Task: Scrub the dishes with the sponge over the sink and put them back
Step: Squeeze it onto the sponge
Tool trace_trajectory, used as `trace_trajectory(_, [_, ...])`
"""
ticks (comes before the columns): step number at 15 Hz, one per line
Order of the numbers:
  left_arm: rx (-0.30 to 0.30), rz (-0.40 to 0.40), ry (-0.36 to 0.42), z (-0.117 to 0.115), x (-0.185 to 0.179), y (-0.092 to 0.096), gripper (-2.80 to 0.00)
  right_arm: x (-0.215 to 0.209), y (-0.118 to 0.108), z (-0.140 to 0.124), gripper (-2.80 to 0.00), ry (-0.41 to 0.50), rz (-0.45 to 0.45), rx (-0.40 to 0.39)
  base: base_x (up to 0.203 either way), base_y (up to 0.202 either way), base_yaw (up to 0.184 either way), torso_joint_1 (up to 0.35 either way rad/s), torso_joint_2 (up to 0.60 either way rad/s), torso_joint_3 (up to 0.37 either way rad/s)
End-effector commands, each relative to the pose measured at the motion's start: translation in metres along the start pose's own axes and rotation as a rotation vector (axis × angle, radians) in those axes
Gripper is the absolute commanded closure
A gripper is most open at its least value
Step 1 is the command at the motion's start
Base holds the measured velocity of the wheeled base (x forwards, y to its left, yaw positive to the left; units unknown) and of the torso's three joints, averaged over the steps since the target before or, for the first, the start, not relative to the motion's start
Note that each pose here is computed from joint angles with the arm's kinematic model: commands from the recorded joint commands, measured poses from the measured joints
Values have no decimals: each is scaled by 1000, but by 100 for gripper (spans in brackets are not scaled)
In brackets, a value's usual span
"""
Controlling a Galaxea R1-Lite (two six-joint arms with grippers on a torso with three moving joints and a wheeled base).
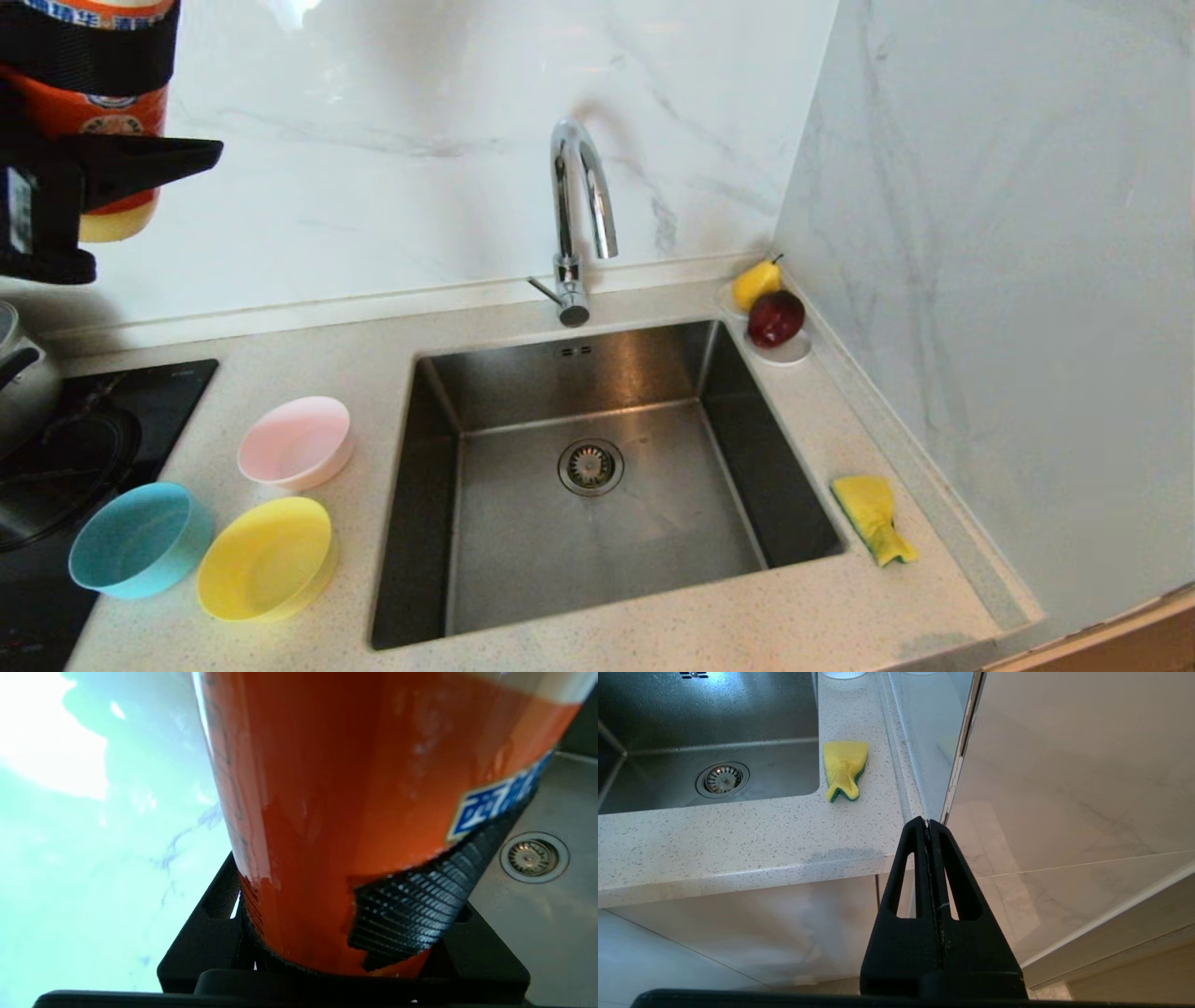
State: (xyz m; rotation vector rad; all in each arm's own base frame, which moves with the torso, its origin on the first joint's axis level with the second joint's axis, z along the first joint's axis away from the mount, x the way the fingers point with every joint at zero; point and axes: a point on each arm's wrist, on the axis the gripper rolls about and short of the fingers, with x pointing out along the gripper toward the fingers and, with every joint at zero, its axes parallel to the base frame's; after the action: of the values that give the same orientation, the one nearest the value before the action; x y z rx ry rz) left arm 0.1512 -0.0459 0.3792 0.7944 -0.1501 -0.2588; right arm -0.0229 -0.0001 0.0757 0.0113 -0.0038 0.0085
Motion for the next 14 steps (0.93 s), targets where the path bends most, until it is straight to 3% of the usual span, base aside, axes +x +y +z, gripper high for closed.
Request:
trace_trajectory(1, [15, -41, 7, 1, 26, -5, 0, 0, 0, 0, 0, -1, 1, -1, 0, 0, 0, 0, 0, 0])
trace_trajectory(5, [92, -68, -10, 13, 61, -15, 0, 0, 0, 0, 0, -1, 1, -1, 0, 0, 0, 0, 0, 0])
trace_trajectory(8, [99, -55, -24, 36, 90, -26, 0, 0, 0, 0, 0, -1, 1, -1, 0, 0, 0, 0, 0, 0])
trace_trajectory(14, [136, -70, -67, 81, 120, -69, 0, 0, 0, 0, 0, -1, 1, 1, 0, 0, 0, 0, 0, 0])
